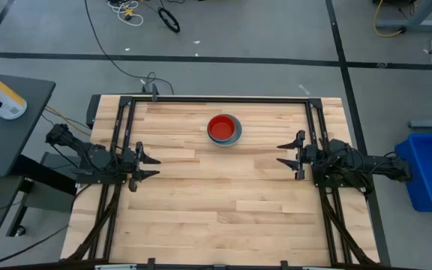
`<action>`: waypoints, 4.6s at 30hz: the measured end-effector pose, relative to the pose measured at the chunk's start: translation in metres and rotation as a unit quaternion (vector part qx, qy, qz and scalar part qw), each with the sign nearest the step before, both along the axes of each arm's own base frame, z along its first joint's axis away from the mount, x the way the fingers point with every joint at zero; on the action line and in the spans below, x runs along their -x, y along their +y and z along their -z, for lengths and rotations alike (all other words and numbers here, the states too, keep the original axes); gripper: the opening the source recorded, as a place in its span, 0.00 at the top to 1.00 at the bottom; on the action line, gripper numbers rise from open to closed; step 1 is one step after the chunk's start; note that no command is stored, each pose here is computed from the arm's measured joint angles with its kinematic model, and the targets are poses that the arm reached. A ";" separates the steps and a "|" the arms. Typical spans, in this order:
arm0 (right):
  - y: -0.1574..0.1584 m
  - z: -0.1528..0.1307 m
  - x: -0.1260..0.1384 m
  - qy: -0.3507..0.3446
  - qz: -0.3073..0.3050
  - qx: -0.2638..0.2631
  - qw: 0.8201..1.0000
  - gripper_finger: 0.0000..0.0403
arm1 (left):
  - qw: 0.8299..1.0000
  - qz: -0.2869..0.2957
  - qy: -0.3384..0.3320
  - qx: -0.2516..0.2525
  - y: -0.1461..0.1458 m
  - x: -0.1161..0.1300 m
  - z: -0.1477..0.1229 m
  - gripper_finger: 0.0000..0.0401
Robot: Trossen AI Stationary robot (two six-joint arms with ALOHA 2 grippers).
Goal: Nest bowls inside each other
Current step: Return to Home Position
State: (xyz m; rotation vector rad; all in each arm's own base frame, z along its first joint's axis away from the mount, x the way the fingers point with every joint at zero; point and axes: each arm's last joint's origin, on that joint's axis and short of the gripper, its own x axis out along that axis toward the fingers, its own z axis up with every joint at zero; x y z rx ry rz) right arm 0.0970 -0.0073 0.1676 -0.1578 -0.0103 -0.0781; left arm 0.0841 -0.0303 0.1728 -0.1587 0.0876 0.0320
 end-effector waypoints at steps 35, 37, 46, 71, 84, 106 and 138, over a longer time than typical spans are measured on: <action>0.001 0.000 0.000 0.000 -0.004 0.003 1.000 0.32 | 0.996 0.057 0.052 0.046 -0.003 -0.022 0.024 0.54; 0.001 0.000 0.000 0.001 -0.004 0.004 1.000 0.32 | 0.996 0.063 0.048 0.045 -0.003 -0.022 0.023 0.54; 0.001 0.000 0.000 0.000 -0.005 0.000 1.000 0.36 | 0.998 -0.010 0.056 0.030 0.006 -0.013 0.010 0.54; 0.001 0.001 -0.001 0.004 -0.007 -0.019 1.000 0.48 | 0.993 0.091 -0.067 0.018 0.004 -0.010 0.003 0.54; 0.001 0.001 -0.001 0.005 -0.007 -0.019 1.000 0.53 | 0.998 0.012 -0.055 0.019 0.030 -0.014 0.006 0.54; 0.001 0.001 -0.001 0.005 -0.007 -0.022 1.000 0.50 | 0.998 -0.006 -0.055 -0.018 0.033 -0.013 0.005 0.54; 0.001 0.005 -0.004 0.027 -0.007 -0.037 0.999 0.47 | 0.997 0.033 -0.065 -0.026 0.031 -0.018 0.000 0.54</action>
